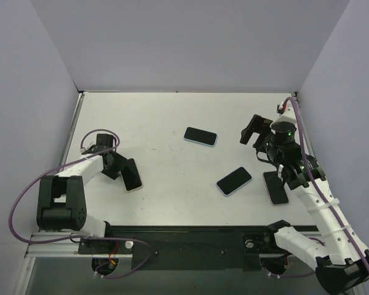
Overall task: Take the phone out of the phone case
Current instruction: Pick up the phone at the center of the board.
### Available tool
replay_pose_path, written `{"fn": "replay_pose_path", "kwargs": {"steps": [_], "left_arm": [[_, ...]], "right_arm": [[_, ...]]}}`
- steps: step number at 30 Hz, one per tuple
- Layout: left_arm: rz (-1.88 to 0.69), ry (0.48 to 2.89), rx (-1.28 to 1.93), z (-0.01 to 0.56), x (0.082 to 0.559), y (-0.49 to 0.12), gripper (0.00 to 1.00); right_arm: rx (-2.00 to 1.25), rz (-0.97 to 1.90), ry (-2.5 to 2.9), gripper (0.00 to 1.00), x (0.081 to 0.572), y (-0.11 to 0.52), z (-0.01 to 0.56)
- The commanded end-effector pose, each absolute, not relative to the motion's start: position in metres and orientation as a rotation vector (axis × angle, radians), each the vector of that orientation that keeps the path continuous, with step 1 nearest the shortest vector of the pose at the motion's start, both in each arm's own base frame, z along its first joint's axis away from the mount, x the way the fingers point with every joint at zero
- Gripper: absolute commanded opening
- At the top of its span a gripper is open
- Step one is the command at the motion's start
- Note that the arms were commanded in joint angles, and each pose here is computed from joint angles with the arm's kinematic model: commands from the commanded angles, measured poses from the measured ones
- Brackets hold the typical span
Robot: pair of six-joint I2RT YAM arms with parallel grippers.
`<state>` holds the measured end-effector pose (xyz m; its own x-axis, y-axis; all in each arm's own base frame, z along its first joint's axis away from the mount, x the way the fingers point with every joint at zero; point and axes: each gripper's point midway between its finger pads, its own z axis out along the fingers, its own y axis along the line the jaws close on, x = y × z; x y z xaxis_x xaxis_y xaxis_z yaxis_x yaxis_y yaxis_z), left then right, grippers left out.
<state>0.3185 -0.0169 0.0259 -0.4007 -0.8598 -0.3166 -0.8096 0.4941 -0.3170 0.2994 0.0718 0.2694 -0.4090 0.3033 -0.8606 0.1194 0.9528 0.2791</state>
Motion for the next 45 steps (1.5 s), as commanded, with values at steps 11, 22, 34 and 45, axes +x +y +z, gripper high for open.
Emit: {"fn": "replay_pose_path", "kwargs": {"steps": [11, 22, 34, 45], "left_arm": [[-0.077, 2.454, -0.82, 0.067, 0.305, -0.058, 0.92], [-0.071, 2.427, -1.19, 0.066, 0.314, -0.072, 0.93], [-0.048, 2.461, -1.393, 0.043, 0.313, -0.083, 0.93], [0.235, 2.511, -1.469, 0.028, 0.297, -0.07, 0.93]], "right_arm": [[0.176, 0.382, 1.993, 1.0, 0.296, 0.119, 0.259], [0.18, 0.357, 1.978, 1.0, 0.293, 0.114, 0.262], [0.176, 0.332, 1.973, 1.0, 0.292, 0.109, 0.263], [0.179, 0.322, 1.975, 1.0, 0.292, 0.108, 0.262]]}}
